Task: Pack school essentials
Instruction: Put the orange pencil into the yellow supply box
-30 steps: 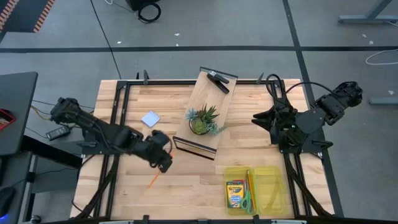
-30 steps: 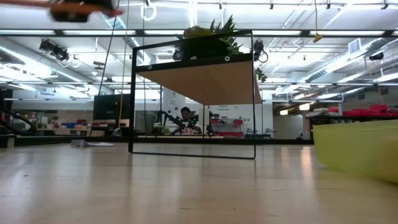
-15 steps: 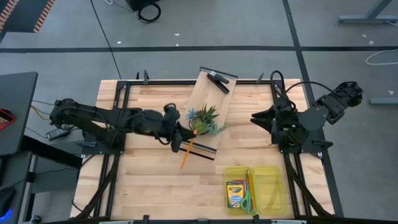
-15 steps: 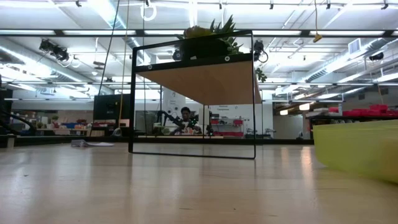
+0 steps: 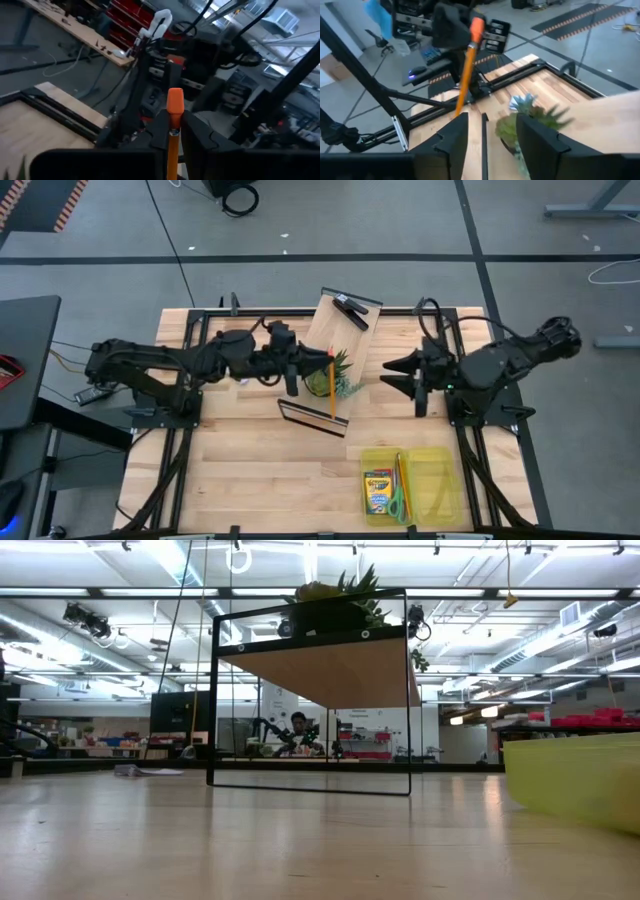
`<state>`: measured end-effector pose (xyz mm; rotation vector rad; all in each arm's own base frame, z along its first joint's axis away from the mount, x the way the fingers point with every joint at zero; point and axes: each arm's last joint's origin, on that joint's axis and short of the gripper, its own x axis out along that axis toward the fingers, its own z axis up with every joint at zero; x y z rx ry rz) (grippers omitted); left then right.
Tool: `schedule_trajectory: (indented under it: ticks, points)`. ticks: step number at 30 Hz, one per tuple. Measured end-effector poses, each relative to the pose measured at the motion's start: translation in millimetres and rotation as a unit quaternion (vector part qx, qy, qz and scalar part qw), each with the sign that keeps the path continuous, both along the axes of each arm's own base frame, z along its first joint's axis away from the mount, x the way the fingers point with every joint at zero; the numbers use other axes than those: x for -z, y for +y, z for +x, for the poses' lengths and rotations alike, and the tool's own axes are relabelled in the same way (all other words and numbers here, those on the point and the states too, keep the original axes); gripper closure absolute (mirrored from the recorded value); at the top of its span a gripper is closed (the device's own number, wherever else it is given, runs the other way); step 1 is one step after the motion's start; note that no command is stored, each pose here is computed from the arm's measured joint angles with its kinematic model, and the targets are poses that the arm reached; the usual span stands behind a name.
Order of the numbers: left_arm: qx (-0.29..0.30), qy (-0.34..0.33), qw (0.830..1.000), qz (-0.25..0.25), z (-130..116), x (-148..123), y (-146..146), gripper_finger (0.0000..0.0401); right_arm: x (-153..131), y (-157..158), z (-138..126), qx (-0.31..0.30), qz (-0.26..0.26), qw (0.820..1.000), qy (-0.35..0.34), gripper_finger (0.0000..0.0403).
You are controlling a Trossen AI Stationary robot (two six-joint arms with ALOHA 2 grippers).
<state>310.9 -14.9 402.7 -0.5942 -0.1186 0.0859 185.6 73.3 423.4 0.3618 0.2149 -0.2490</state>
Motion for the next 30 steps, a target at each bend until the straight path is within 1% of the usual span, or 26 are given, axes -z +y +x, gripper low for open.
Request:
schedule_trajectory:
  ticks: [2,4,7,10,15,19,25,30]
  points:
    - [-0.005,0.0,1.0,0.009,1,2,2,0.0364,0,-3,8,-0.01,-0.001,1.0,-0.003,0.0219]
    - [-0.008,-0.017,1.0,0.018,5,0,3,0.0367,1,-8,16,-0.021,0.003,1.0,-0.001,0.0209]
    - [-0.011,-0.029,0.999,0.024,8,0,5,0.0369,4,-15,27,-0.031,0.013,0.999,0.006,0.0202]
    - [-0.009,-0.029,0.999,0.034,10,1,5,0.0366,8,-22,39,-0.047,0.024,0.999,0.01,0.0201]
    - [-0.009,-0.034,0.998,0.049,11,1,5,0.0363,12,-30,62,-0.079,0.034,0.996,-0.002,0.0205]
    - [-0.013,-0.039,0.998,0.053,11,0,7,0.0368,16,-37,77,-0.084,0.038,0.996,-0.009,0.0207]
    - [-0.016,-0.04,0.997,0.057,11,0,8,0.0362,16,-44,90,-0.101,0.037,0.994,-0.037,0.0207]
    - [-0.017,-0.041,0.997,0.06,11,0,8,0.0367,17,-48,97,-0.096,0.036,0.993,-0.051,0.0208]
